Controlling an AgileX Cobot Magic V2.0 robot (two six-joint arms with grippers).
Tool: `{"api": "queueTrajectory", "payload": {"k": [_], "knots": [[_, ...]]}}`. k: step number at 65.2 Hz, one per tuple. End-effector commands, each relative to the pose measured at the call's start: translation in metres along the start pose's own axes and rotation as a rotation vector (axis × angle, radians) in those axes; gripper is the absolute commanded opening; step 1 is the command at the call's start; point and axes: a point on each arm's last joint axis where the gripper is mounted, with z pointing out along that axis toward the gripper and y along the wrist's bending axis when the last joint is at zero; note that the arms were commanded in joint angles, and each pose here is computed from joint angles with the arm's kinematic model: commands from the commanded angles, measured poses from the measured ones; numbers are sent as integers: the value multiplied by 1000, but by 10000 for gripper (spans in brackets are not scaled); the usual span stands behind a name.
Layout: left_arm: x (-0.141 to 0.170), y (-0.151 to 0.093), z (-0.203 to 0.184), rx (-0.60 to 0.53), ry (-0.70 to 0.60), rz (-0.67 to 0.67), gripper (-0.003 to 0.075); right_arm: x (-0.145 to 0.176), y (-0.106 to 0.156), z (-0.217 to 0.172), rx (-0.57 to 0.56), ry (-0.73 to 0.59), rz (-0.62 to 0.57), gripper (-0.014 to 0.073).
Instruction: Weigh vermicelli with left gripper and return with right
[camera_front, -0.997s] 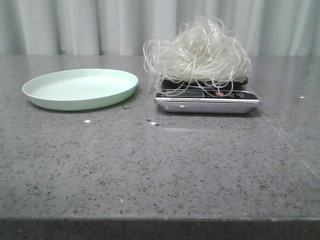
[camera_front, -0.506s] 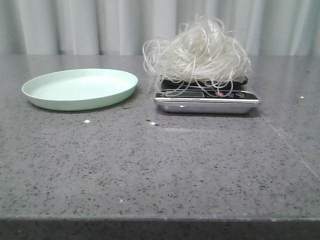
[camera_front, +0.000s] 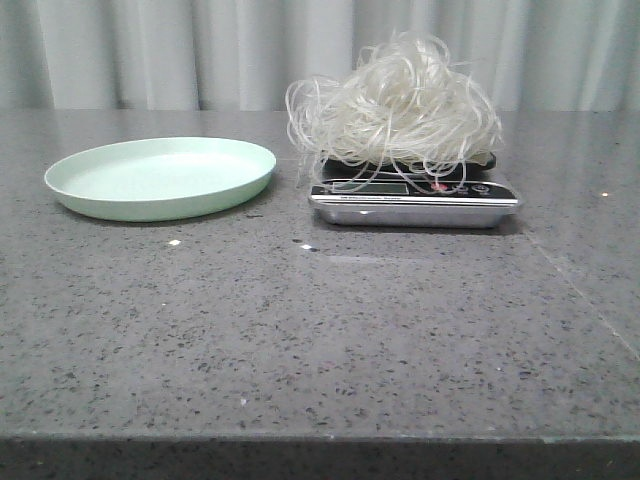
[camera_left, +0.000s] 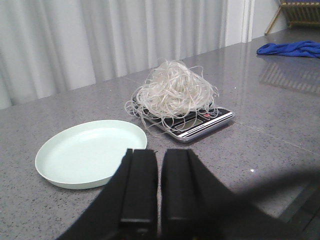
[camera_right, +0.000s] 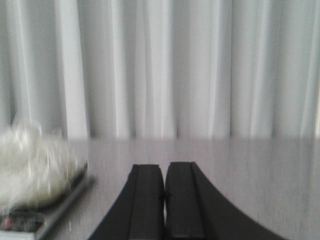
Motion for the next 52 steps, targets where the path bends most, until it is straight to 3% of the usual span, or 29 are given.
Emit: {"api": "queueTrajectory", "payload": {"k": [1,6,16,25,31,42,52], "knots": [[-14,1,-2,-7,-92,-12,145,-32,0,-3,6,-247,51,187],[-14,1,-2,-7,-92,-12,145,-50,3,0,-7,-215,98,187],[-14,1,-2,-7,-92,-12,145,-98,11,19,-22,-18,73,187],[-14,1,-2,-7,-92,-12,145,-122,15,54,-16,203,69,187],[-14,1,-2,-7,-92,-12,145,-123,17,74,-10,337,67,187],[-14,1,-2,-7,-92,-12,145,-108,16,98,3,451,67,187],[-14,1,-2,-7,-92,-12,145,-108,16,105,2,455,68,195]]}}
